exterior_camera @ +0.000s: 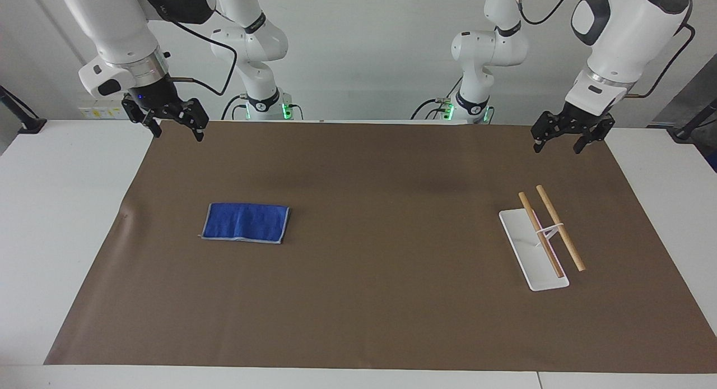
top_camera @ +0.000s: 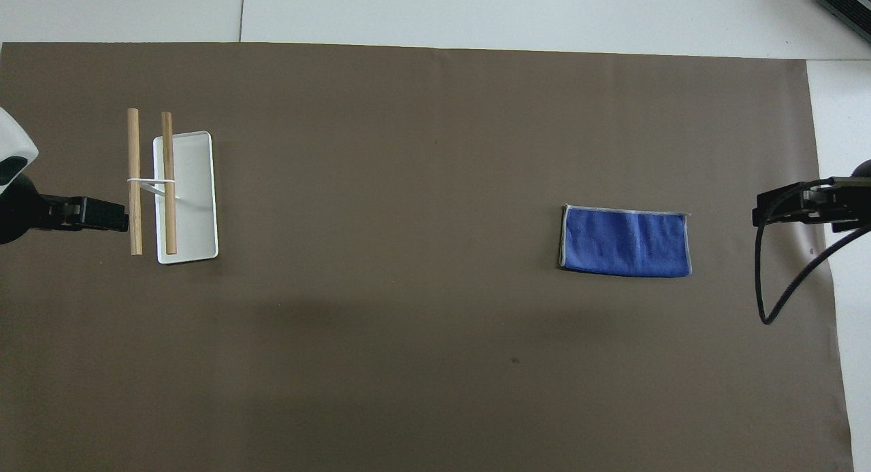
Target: Right arm passes towel to left arm to hang
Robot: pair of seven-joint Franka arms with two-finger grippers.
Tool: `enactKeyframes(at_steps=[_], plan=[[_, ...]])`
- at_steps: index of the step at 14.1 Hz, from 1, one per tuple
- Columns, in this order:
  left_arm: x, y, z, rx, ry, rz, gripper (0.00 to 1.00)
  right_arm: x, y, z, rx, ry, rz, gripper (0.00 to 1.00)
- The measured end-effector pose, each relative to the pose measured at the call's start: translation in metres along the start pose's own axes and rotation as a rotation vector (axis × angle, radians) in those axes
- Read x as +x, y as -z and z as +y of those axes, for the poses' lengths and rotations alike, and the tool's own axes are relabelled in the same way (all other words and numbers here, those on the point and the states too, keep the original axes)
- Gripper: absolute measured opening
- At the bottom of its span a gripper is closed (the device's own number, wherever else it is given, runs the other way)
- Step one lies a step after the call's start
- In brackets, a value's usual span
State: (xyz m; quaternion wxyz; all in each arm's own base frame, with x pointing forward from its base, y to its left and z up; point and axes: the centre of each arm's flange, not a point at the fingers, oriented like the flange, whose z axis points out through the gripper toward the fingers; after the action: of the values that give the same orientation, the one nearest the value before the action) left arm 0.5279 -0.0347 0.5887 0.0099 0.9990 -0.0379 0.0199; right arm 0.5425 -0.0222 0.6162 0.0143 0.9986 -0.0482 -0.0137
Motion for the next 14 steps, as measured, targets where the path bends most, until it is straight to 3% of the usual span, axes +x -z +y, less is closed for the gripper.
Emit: enactKeyframes(at_steps=[8,11,14], plan=[[0.0,0.0,0.0,0.0,0.0,0.0,1.0,-0.004,-0.008,0.0,0.0,0.001,-0.017,1.0],[0.0,0.0,0.0,0.0,0.0,0.0,1.0,0.002,-0.012,-0.003,0.027,0.001,0.023,1.0],[0.0,0.0,0.0,0.0,0.0,0.0,1.0,0.017,-0.058,-0.008,0.038,0.001,0.077,1.0]])
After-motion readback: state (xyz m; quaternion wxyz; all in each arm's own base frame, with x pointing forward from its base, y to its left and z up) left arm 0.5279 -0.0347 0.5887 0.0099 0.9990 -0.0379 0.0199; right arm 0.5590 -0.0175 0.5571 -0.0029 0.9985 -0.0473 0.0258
